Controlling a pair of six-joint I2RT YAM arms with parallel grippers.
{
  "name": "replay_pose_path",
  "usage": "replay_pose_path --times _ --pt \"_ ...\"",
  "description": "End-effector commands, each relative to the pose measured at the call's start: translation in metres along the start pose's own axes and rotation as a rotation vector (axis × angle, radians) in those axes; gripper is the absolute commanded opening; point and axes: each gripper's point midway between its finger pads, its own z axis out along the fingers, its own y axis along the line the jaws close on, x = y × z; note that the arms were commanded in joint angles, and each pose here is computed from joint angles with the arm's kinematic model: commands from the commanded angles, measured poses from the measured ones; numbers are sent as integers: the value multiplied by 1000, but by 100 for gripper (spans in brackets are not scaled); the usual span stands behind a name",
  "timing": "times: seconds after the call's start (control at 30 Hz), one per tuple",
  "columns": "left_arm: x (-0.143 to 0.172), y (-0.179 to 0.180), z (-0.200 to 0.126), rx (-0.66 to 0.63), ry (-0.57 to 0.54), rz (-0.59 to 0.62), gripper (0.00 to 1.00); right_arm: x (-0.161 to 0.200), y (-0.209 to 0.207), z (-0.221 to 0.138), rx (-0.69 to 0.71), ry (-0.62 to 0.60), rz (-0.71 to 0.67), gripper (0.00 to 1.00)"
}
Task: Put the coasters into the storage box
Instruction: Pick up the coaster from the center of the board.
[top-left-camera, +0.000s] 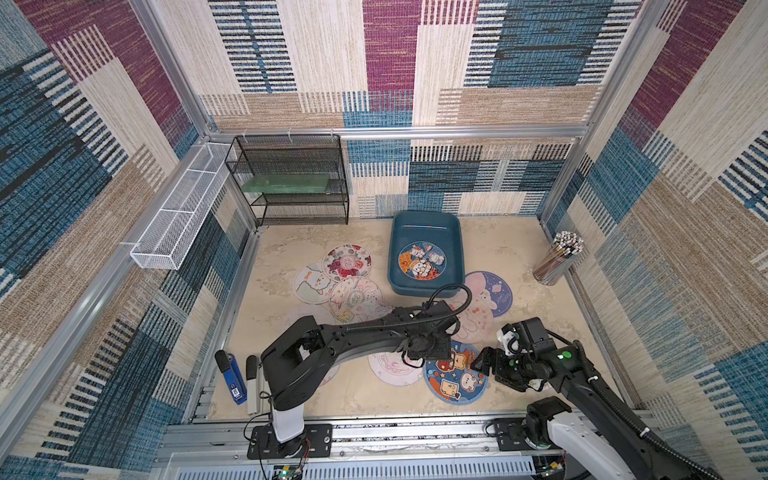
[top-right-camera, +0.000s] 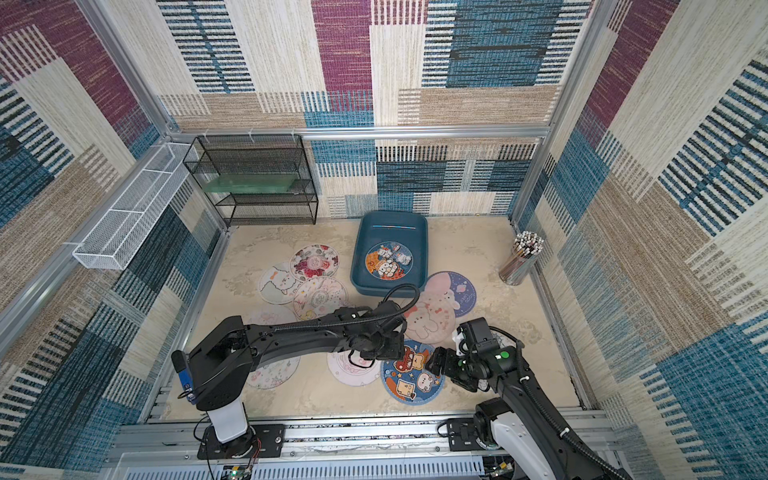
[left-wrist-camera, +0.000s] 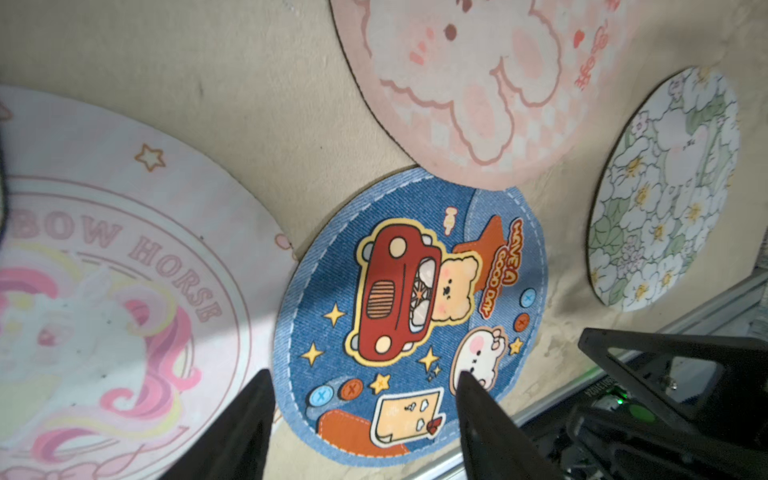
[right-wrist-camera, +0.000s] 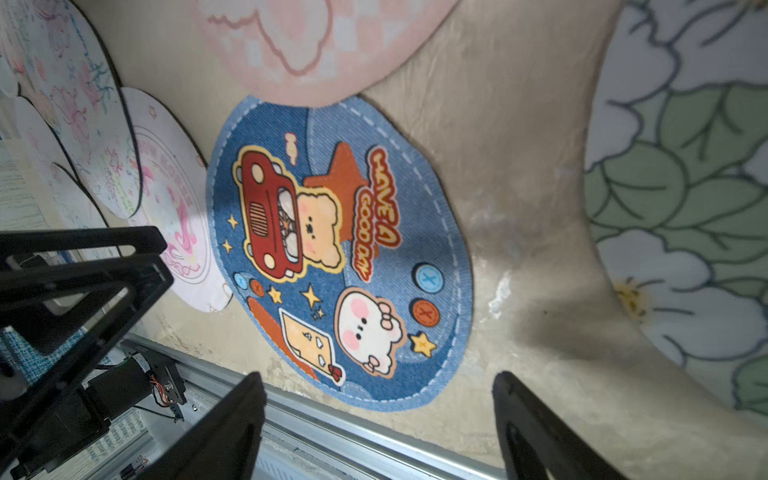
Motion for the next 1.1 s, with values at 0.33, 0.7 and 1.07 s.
replay_pose_path --times 0.33,0.7,1.07 --pt "-5 9 10 -80 35 109 64 14 -12 16 13 16 63 88" --pt "6 17 23 -88 84 113 59 15 -18 28 27 20 81 87" --pt "18 24 32 -89 130 101 53 23 -25 31 43 25 99 87"
